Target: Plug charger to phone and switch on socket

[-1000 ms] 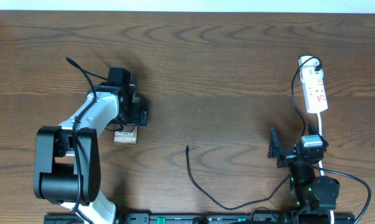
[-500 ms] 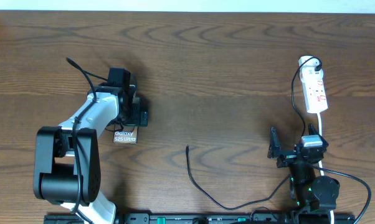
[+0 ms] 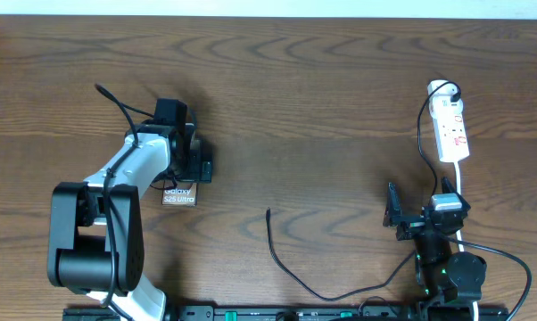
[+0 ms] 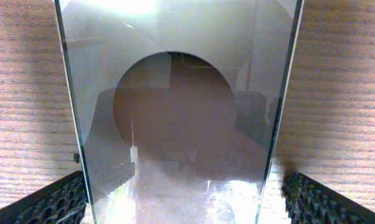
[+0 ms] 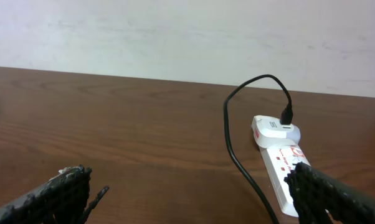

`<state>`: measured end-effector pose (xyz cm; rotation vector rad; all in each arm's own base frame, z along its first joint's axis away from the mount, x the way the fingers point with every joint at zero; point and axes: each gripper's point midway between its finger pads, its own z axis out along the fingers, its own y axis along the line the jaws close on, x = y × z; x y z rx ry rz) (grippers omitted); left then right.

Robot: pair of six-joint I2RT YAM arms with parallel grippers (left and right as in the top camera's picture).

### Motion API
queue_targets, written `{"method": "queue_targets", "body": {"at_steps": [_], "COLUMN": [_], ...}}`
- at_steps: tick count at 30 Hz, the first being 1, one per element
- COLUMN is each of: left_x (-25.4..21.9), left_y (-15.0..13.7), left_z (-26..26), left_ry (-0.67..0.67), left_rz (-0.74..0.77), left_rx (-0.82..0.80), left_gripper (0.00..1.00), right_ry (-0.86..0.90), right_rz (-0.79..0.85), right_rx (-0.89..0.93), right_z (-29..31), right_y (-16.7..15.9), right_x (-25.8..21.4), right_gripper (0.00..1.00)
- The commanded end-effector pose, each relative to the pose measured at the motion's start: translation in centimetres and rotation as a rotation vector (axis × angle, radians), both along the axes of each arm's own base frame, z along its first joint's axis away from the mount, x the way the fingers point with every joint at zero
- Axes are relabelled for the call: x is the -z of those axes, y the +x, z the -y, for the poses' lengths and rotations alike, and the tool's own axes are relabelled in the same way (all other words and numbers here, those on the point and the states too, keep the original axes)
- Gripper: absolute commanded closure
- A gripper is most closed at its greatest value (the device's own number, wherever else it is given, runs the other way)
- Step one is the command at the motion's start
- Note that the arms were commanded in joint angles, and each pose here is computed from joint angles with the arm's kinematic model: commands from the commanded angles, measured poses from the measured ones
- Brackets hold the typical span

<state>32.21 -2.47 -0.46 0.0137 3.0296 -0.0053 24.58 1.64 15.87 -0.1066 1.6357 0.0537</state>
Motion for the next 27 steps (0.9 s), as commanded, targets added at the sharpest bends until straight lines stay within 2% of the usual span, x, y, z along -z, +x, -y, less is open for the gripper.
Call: {"method": "queue_targets", "body": {"at_steps": [1,14,21,27], "left_x": [1.66,1.66,1.67,1.66], "left_y": [-2.32,-2.28,-2.30,-2.29], "left_z": [-1.08,-1.08,-1.07,-1.07], "left_ry": [0.055,0.055,0.055,0.055], "left_rz": [-0.082,-0.081,-0.081,-0.081], "left_rx": [0.004,0.005,0.004,0.004], "left_gripper": [0.00,0.01,0.10,0.10], "right_ry": [-0.013,-0.013,-0.013,-0.013], "right_rz": [0.002,0.002,0.002,0.002], "right_rx": [0.001,0.001,0.001,0.001], "right_z": [-0.01,-0.01,0.00,-0.01], "right_y": [-0.03,-0.03,-0.02,-0.03], "right_x": [0.04,0.04,0.04,0.04], "right_gripper": [0.01,0.01,0.01,0.01]}}
